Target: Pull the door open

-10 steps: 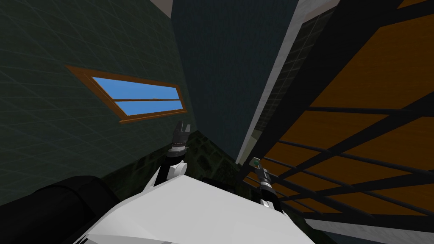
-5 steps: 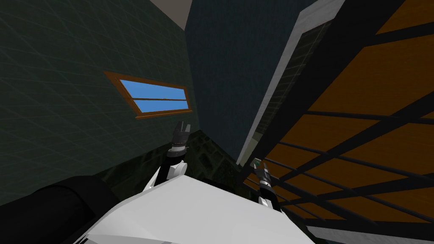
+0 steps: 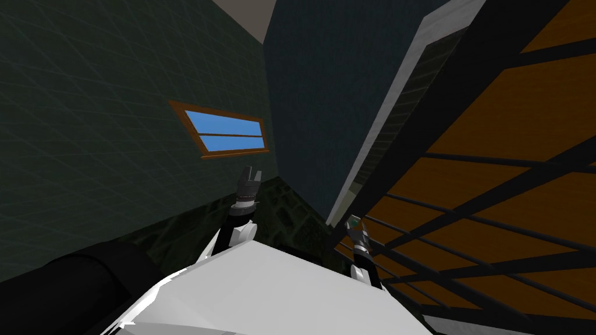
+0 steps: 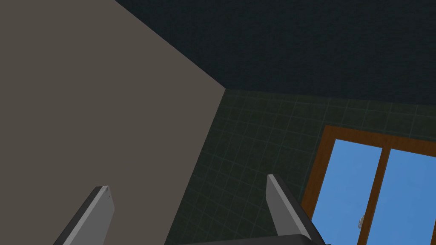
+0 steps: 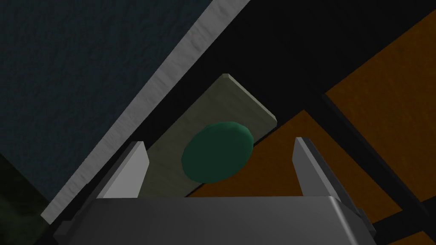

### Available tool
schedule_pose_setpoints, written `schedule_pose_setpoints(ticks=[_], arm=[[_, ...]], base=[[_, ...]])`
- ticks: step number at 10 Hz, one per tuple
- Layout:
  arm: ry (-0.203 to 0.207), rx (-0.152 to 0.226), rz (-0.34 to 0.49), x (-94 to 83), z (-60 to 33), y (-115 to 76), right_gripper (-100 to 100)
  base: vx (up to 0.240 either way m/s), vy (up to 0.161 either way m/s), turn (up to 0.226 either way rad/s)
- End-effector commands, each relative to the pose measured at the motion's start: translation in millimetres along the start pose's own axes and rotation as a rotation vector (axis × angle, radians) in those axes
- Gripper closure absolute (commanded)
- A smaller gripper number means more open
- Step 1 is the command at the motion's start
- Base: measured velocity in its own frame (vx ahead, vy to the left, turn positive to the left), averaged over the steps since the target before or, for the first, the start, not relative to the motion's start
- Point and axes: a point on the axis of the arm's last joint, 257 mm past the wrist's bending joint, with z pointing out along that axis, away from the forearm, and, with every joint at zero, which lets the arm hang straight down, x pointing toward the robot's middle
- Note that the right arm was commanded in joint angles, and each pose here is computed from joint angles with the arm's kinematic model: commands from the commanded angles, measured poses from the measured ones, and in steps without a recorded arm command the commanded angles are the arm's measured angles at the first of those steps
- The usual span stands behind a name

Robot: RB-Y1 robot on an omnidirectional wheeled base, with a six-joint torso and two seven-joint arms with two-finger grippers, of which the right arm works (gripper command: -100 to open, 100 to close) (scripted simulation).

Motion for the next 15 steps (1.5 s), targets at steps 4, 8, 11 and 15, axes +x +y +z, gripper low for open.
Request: schedule_pose_setpoints(ticks=[4, 8, 11, 15], arm=[[-0.03, -0.042, 0.204, 2.3, 4.1, -1.3, -100], [-0.048, -0.071, 0.344, 3.6, 6.3, -2.8, -100], [-0.062, -0.099, 0.473, 4.8, 8.1, -4.6, -100], [-0.077, -0.134, 0.625, 6.1, 9.8, -7.4, -100]], base=[[-0.102, -0.03, 0.115], [-0.081, -0.028, 0.083], [-0.1, -0.023, 0.105], [-0.107, -0.024, 0.096]])
